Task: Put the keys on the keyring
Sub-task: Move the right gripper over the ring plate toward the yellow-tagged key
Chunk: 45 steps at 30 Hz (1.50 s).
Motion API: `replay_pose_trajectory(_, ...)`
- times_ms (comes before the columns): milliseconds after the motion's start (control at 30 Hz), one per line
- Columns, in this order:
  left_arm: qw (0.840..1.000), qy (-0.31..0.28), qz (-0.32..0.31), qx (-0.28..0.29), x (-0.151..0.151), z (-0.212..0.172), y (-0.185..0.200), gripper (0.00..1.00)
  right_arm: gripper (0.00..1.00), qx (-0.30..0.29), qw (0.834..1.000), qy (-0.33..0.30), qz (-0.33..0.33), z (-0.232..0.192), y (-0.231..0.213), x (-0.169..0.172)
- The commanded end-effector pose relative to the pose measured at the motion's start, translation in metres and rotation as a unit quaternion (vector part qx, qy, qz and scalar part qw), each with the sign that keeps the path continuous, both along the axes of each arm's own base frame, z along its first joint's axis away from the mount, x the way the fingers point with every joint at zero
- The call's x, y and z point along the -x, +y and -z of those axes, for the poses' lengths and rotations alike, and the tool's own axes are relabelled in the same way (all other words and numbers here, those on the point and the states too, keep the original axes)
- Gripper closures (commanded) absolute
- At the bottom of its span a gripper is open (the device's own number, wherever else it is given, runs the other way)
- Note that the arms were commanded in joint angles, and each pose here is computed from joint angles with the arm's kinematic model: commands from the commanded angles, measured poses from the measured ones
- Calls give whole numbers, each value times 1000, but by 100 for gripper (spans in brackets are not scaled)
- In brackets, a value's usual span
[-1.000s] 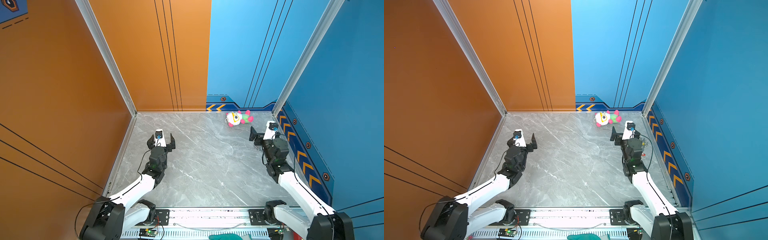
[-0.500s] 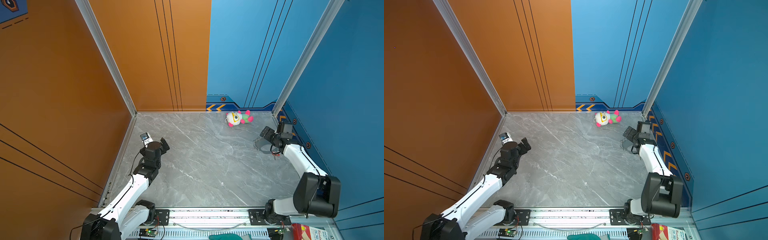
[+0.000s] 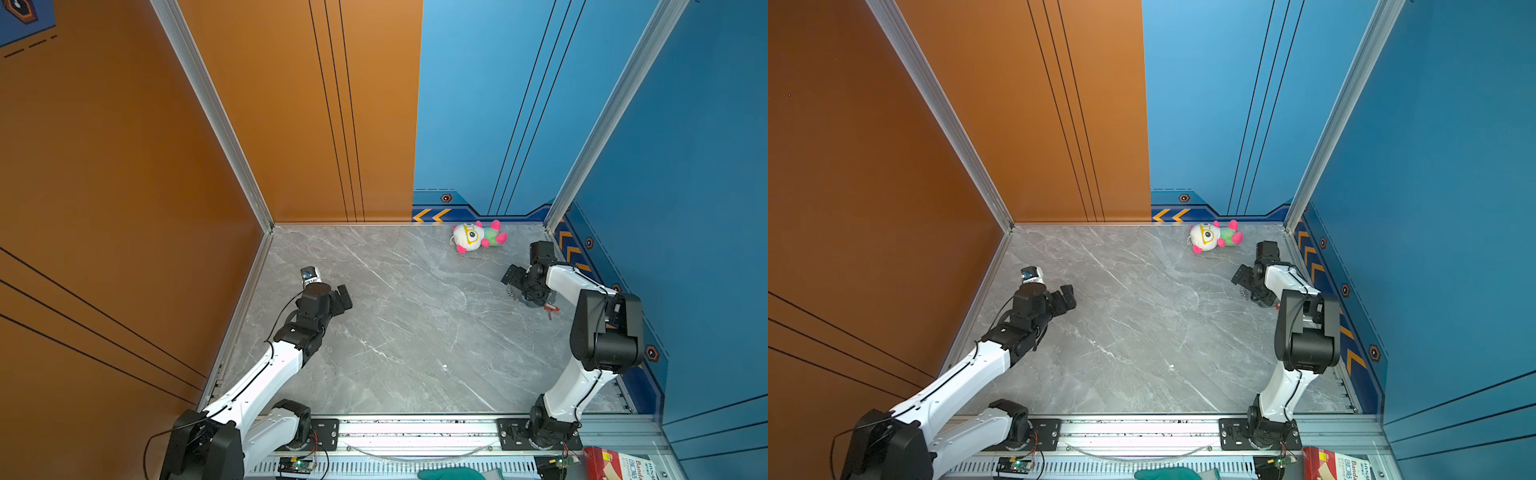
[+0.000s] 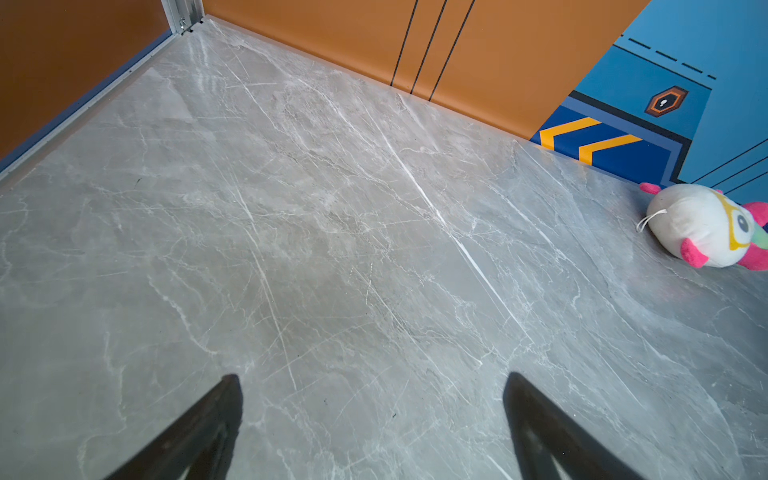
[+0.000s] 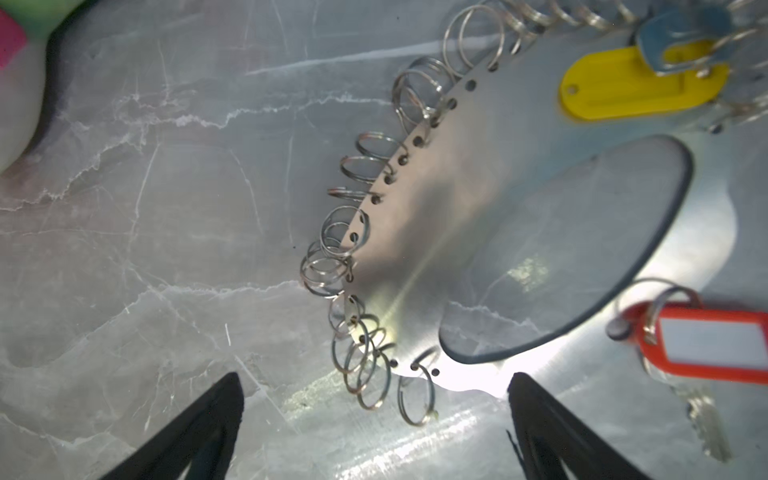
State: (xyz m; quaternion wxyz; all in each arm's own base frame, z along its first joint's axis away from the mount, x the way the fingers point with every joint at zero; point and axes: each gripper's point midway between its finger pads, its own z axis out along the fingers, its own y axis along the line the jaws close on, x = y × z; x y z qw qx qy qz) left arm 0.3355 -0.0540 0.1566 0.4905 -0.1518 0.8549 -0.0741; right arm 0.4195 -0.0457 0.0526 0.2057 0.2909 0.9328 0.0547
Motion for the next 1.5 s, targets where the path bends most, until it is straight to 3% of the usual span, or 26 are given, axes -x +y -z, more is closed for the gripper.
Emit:
replay_pose_trajectory(0, 1000, 12, 20, -6, 2, 5, -7, 2, 0, -6, 999, 23, -22, 6, 8, -3)
replay_pose_trajectory(333, 1000, 8, 24, -6, 3, 2, -10, 2, 0, -5, 998, 53, -23, 23, 9, -6)
replay_pose_trajectory(633, 1000, 7, 18, -12, 6, 1, -7, 2, 0, -23, 995, 72, -71, 37, 45, -7)
replay_pose_trajectory(1100, 1000, 11, 1, -15, 12, 3, 1, 2, 0, -31, 977, 77, -199, 35, 184, 9)
replay_pose_trajectory(1467, 1000, 10, -16, -17, 26, 7, 11, 2, 0, -45, 945, 65, -318, 19, 320, 47)
